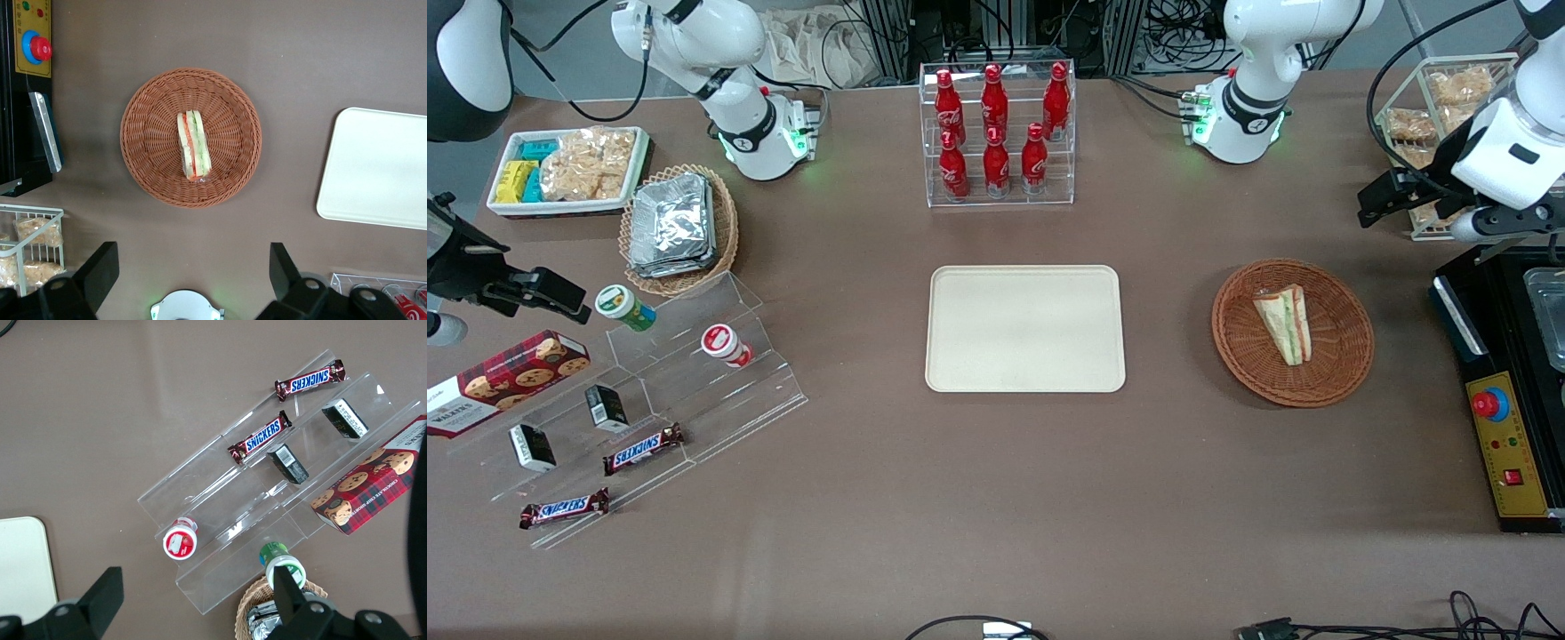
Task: Place sandwich from basket to tray
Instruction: 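Move the left gripper down over the wrapped sandwich in the wicker basket, then close the left gripper on the wrapped sandwich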
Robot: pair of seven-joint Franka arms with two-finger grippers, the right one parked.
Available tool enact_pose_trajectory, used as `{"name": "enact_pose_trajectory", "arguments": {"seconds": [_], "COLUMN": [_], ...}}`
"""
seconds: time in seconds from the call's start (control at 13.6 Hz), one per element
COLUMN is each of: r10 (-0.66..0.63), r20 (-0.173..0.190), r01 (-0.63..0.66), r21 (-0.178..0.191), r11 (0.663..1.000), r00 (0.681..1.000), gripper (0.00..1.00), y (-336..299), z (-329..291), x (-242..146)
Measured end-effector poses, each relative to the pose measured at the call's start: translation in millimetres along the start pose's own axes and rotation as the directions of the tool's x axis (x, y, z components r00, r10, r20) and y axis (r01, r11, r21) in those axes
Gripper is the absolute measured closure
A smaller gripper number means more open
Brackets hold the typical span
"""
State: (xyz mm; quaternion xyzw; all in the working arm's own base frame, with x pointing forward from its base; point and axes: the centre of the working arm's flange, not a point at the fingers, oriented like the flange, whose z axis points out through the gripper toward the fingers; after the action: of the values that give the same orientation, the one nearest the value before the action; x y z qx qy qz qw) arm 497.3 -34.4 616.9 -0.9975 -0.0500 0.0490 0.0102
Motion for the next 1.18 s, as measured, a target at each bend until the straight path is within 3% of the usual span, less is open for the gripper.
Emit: {"name": "enact_pose_trajectory", "arguments": {"seconds": [0.44,0.59,0.74,1.18], "r10": [-0.019,-0.05,-0.088,-0.137], "r20": [0.041,0.087,0.101,0.03], "r01": [0.019,0.05,0.088,0.137], "r21": [0.001,0.005,0.0,-0.02], "r11": [1.0,0.999,0.996,0.99], "r00": [0.999,0.995,0.991,0.99], "gripper": [0.0,0.0,0.0,0.0], "y": [-6,-14,-31,-37], "z": [14,52,113,296], "x": [6,13,20,16]}}
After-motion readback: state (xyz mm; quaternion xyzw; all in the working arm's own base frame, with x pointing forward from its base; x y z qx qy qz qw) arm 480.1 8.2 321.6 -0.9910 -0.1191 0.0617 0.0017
